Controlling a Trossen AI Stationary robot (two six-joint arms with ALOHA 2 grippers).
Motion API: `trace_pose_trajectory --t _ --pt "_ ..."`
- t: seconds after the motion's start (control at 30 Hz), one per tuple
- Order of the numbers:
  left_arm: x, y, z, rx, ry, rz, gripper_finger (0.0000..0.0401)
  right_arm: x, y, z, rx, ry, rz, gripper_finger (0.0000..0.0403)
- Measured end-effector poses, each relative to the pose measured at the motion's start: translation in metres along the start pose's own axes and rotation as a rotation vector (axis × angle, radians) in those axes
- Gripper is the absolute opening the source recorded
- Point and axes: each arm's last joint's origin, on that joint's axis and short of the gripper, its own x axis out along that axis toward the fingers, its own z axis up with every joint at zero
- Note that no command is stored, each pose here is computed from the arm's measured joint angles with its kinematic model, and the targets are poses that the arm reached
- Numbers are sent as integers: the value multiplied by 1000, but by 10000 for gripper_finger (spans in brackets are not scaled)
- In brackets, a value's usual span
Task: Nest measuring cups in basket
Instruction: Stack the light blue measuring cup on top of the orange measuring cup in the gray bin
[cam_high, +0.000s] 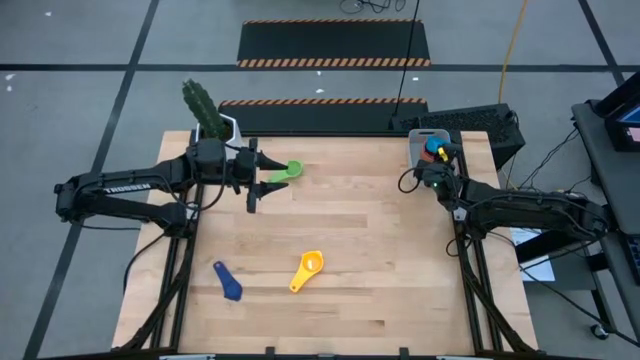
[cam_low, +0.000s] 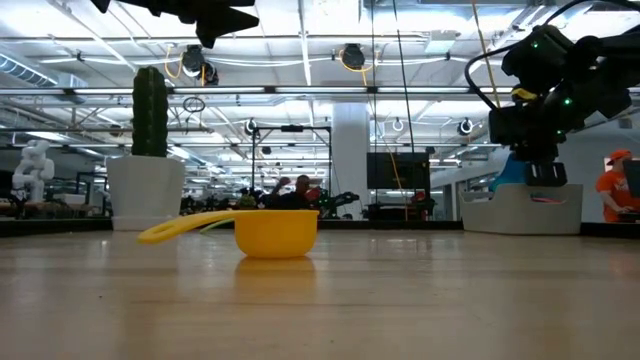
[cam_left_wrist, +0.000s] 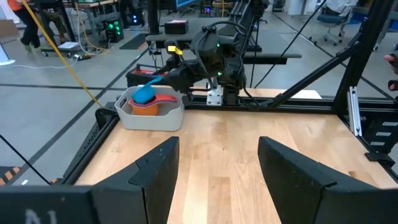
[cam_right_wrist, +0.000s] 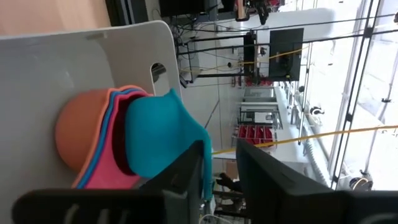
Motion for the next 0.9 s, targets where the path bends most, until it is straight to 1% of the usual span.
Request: trace_pose_trajectory --t 0.13,0.23,0.47,0.7,0.83,0.9 --pt "0 0 0 -1 0 0 221 0 0 0 25 0 -1 110" --pt "0 0 0 1 0 0 221 0 -1 1 48 -5 -6 118" --pt "0 0 2 18 -16 -2 221 -6 -5 6 75 -39 -17 120" --pt "0 0 3 24 -27 -8 221 -13 -7 7 77 -38 -54 120" --pt "0 0 3 23 -29 -9 221 -14 -9 6 85 -7 -84 120" --pt "0 0 3 21 -29 -8 221 -14 -9 6 116 -9 -85 120"
